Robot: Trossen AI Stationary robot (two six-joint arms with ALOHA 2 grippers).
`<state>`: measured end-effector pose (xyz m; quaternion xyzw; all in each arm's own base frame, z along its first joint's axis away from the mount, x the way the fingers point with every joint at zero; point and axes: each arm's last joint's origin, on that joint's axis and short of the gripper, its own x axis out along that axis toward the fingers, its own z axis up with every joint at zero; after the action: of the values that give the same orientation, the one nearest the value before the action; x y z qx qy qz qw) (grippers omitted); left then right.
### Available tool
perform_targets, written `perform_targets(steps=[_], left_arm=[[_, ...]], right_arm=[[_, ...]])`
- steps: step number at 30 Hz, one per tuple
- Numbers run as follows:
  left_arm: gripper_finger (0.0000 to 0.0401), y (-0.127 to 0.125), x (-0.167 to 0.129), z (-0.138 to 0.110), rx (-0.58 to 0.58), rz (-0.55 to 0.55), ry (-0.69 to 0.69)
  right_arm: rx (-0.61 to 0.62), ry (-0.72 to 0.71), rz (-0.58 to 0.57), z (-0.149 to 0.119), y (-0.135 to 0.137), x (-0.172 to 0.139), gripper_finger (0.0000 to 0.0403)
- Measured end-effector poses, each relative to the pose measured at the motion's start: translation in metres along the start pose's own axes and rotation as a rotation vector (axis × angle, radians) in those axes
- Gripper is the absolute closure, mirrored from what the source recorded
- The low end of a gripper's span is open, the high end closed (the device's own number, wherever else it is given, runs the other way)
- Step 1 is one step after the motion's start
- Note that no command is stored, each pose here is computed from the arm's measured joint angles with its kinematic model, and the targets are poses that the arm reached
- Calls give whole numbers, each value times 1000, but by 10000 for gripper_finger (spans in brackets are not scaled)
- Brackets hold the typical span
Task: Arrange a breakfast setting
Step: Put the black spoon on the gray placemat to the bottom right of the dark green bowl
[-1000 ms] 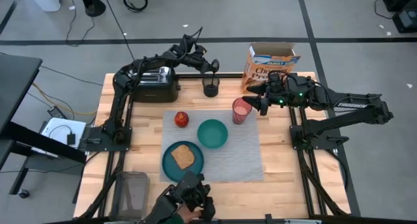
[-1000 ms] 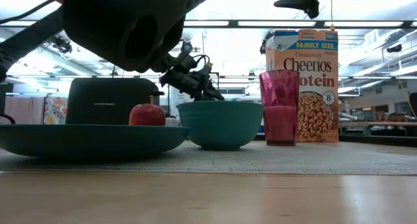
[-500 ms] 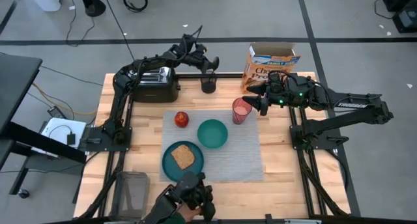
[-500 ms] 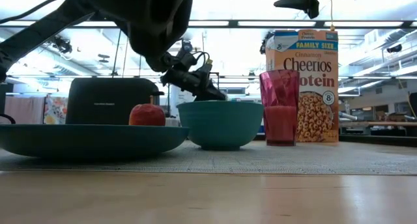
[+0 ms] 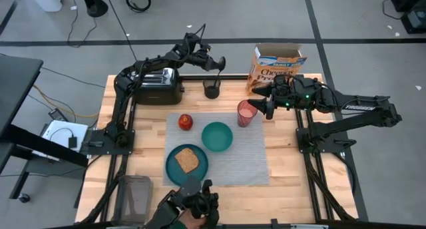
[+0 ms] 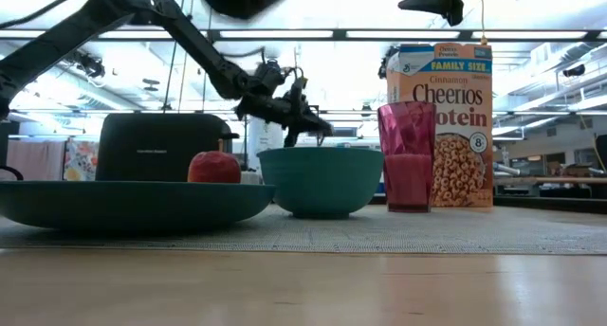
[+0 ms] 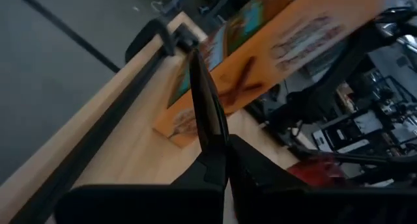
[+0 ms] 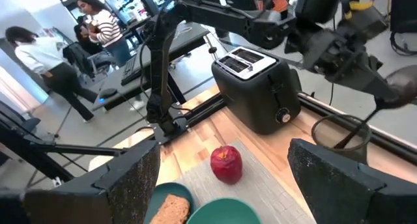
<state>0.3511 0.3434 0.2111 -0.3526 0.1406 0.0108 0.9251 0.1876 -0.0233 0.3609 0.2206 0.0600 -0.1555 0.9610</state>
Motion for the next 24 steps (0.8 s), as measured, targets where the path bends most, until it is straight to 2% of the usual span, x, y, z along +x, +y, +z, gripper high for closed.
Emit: perform_targets(steps=[7,13,20,24], left_arm=[[389,-40,-22,27,84,-32,-67],[389,-113,-47,51,225,-113,-141],[389,-217,-70,58,432,-270,-216],[389,-272,-72,50,556,-427,-254]], right_arm=[[-83,0,-1,0,0,0,62],[-176,1,6,0,0,0,62],[-232,-61,218,11,6,-1,62],[-202,-109,375,22,5,-2,62]])
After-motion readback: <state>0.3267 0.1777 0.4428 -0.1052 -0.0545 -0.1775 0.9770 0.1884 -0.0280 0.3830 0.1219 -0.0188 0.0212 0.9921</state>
